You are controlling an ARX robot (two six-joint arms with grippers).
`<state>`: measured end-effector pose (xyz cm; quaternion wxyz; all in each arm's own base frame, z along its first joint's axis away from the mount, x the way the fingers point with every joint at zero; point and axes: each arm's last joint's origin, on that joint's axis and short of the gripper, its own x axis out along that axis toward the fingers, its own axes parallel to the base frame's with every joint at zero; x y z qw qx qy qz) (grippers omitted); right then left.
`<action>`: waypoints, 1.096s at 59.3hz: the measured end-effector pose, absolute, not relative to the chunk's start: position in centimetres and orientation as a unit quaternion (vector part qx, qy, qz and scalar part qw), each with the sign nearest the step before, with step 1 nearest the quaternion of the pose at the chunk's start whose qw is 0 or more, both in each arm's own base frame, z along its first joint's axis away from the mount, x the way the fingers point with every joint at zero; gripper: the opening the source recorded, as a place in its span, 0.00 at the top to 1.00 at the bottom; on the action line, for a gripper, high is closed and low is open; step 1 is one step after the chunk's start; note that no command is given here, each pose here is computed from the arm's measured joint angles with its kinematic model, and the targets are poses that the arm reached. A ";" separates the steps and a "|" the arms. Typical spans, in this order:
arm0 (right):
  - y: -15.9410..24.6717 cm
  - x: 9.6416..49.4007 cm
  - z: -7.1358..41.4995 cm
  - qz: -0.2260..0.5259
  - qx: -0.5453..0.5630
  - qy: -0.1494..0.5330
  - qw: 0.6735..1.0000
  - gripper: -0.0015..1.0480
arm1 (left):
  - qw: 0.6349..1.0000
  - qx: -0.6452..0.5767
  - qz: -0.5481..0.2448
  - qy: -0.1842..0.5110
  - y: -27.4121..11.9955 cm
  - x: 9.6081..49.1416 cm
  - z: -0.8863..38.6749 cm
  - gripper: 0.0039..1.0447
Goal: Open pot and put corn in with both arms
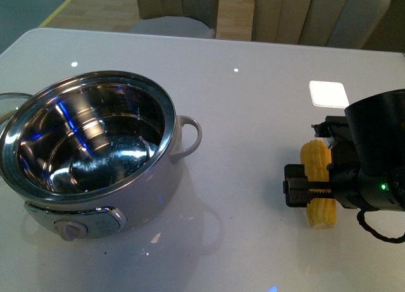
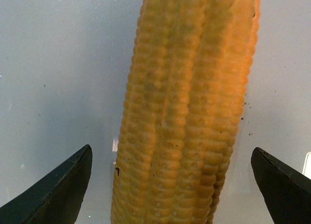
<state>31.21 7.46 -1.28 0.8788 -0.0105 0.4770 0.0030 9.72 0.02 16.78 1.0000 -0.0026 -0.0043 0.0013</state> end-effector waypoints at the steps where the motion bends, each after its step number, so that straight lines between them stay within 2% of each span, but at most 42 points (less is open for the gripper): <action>1: 7.4 31.2 -1.4 0.003 -0.011 0.478 0.878 0.08 | 1.000 -0.003 0.001 -0.004 0.0 9.7 16.8 0.06; 12: 7.6 31.2 -1.6 0.004 -0.011 0.481 0.877 0.09 | 1.000 -0.003 0.001 -0.004 0.0 9.7 16.8 0.06; 31: 7.9 31.1 -2.3 -0.001 -0.013 0.491 0.871 0.55 | 1.000 -0.003 0.001 -0.004 0.0 9.7 16.8 0.06; 39: 7.9 31.1 -2.3 -0.003 -0.010 0.491 0.871 0.67 | 1.000 -0.002 0.001 -0.004 0.0 9.7 16.8 0.06; 54: 7.6 29.8 -1.7 0.005 -0.006 0.496 0.868 0.77 | 1.000 -0.002 0.001 -0.004 0.0 9.7 16.8 0.06; 65: 7.9 27.9 1.4 0.046 0.016 0.478 0.877 0.78 | 1.000 -0.002 0.001 -0.004 0.0 9.7 16.8 0.06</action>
